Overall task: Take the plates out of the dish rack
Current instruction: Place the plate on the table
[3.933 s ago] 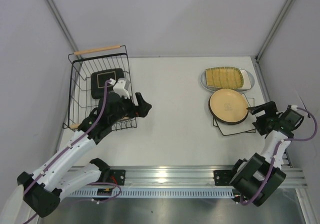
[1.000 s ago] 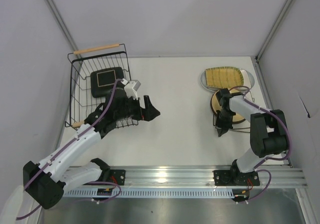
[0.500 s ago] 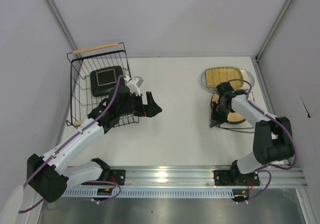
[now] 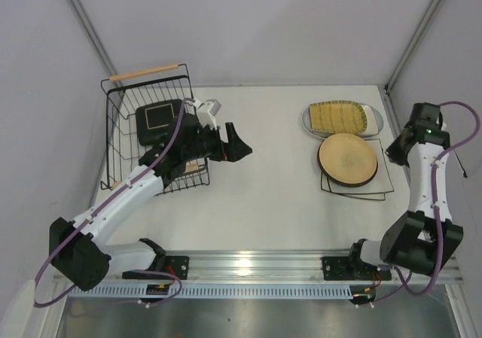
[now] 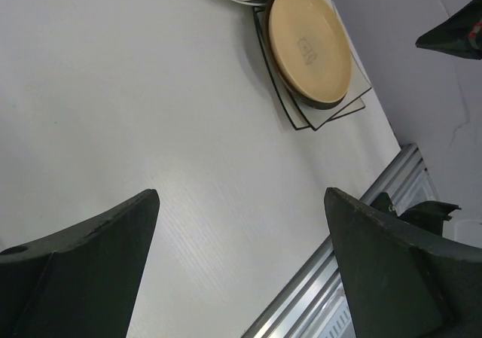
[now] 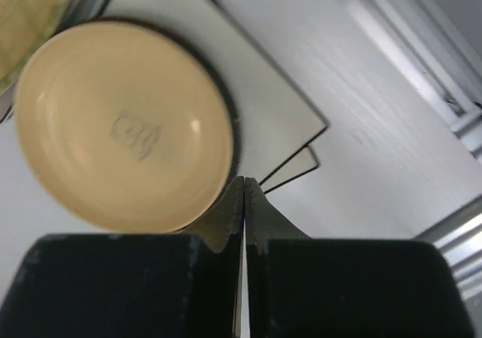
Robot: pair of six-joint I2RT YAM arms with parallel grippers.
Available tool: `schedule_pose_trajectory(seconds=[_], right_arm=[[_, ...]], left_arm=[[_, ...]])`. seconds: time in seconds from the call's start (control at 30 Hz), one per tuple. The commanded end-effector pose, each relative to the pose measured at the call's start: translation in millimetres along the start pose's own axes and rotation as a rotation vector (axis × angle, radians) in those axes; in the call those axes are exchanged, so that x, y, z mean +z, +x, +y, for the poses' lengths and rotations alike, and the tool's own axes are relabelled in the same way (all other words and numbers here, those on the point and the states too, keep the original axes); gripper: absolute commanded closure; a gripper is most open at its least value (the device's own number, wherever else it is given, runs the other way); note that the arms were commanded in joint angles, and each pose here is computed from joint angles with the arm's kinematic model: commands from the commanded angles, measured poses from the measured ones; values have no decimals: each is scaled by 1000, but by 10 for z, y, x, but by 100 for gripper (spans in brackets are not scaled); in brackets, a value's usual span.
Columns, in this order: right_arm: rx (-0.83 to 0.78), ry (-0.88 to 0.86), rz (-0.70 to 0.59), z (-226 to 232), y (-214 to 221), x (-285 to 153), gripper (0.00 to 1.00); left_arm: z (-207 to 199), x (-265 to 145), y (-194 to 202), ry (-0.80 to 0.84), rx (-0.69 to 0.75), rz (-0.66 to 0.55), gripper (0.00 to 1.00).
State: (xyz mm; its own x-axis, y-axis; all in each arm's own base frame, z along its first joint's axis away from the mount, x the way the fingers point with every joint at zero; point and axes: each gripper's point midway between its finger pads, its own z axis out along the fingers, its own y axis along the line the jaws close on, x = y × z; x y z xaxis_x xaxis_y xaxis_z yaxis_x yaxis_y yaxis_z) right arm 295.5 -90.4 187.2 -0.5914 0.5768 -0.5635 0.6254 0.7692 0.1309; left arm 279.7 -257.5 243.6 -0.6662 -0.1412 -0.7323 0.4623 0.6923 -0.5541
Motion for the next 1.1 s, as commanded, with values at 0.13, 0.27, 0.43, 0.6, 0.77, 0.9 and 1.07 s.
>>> schedule_pose_trajectory(seconds=[0.13,0.27,0.43,0.6,0.77,0.9,1.07], right_arm=[[189,238,-2,-766,-302,299,100],[216,258,11,-804,-282,544,100],[213,319,52,-907,-141,838,100],[170,348,54,-975,-136,1043,100],[39,328,117,-888,79,1312,100],[14,320,158,-851,297,1443,100],[-32,317,197,-743,540,1456,100]], left_arm=[[-278,165,-81,154,-25,42,5],[-279,138,-67,158,-21,41,5],[-291,19,-103,150,-2,7,4],[-265,-44,-39,145,5,-1,4],[-241,-59,-39,139,11,-6,4],[-234,-72,-39,136,8,-9,4],[-195,-90,-10,124,5,-6,4]])
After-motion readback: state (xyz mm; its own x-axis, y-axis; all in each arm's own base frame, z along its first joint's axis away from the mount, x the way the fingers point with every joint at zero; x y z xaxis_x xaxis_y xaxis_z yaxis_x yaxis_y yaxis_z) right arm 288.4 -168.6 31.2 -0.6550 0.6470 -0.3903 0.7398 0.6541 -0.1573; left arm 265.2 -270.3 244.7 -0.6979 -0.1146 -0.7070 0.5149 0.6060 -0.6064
